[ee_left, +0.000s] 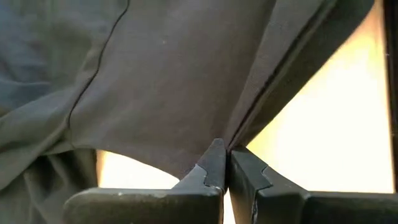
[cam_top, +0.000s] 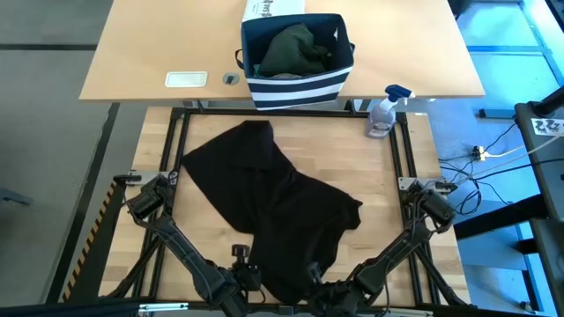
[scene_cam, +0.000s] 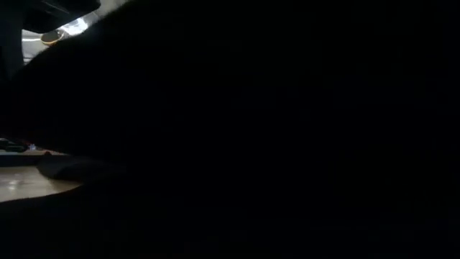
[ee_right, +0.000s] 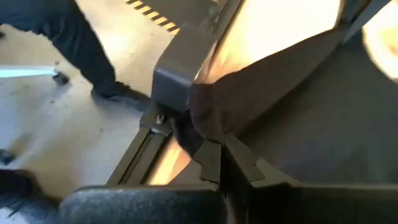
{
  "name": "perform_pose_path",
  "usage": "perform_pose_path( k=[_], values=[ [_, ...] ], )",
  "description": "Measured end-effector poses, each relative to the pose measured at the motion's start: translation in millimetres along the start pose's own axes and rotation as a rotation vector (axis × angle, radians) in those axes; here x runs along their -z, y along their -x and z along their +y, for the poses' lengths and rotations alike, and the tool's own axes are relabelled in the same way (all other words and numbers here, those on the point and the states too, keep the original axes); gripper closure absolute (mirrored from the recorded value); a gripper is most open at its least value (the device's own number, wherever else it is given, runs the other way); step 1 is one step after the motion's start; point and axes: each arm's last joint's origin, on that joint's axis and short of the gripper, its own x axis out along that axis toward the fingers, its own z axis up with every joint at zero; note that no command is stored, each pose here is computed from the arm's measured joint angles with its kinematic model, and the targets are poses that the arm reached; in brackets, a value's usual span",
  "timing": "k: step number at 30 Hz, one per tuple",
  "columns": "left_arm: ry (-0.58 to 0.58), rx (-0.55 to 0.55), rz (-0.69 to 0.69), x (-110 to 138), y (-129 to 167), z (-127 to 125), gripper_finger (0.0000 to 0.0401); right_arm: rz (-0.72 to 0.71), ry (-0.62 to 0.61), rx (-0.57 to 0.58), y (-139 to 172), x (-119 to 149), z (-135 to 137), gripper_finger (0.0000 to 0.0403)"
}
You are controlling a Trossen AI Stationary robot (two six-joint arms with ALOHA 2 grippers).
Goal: Fold Laundry from Bin
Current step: Fold the black shirt
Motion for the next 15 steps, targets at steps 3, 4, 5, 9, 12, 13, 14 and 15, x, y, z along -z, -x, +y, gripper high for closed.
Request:
perform_pose_path(
  k=[3, 4, 5, 9, 12, 13, 14, 15],
  values=[
    [-0.021, 0.011, -0.003, -0.6, 0.1, -0.9, 0.0395, 0.019, 0.004, -0.035, -5.1, 4.0, 1.9, 0.0400],
    [-0.022, 0.011, -0.004, -0.6, 0.1, -0.9, 0.0390, 0.024, 0.000, -0.045, -6.6, 4.6, 0.8, 0.0400],
    [-0.023, 0.012, -0.003, -0.5, 0.1, -0.9, 0.0383, 0.030, -0.006, -0.058, -6.7, 5.2, 1.4, 0.0400],
    [-0.031, 0.040, 0.029, 0.7, 0.1, -1.4, 0.0352, 0.044, -0.010, -0.108, -6.8, 6.0, 2.5, 0.0378],
    [-0.044, 0.076, 0.061, 1.7, 0.2, -2.4, 0.0327, 0.044, -0.009, -0.115, -6.5, 6.0, 3.4, 0.0335],
    [-0.054, 0.090, 0.073, 2.1, 0.3, -2.7, 0.0319, 0.043, -0.010, -0.115, -6.5, 6.0, 3.4, 0.0318],
    [-0.059, 0.099, 0.084, 2.6, 0.3, -2.9, 0.0312, 0.043, -0.010, -0.115, -6.4, 5.9, 3.4, 0.0300],
    [-0.061, 0.100, 0.091, 3.0, 0.3, -2.7, 0.0305, 0.043, -0.009, -0.115, -6.3, 5.9, 3.5, 0.0282]
  ],
)
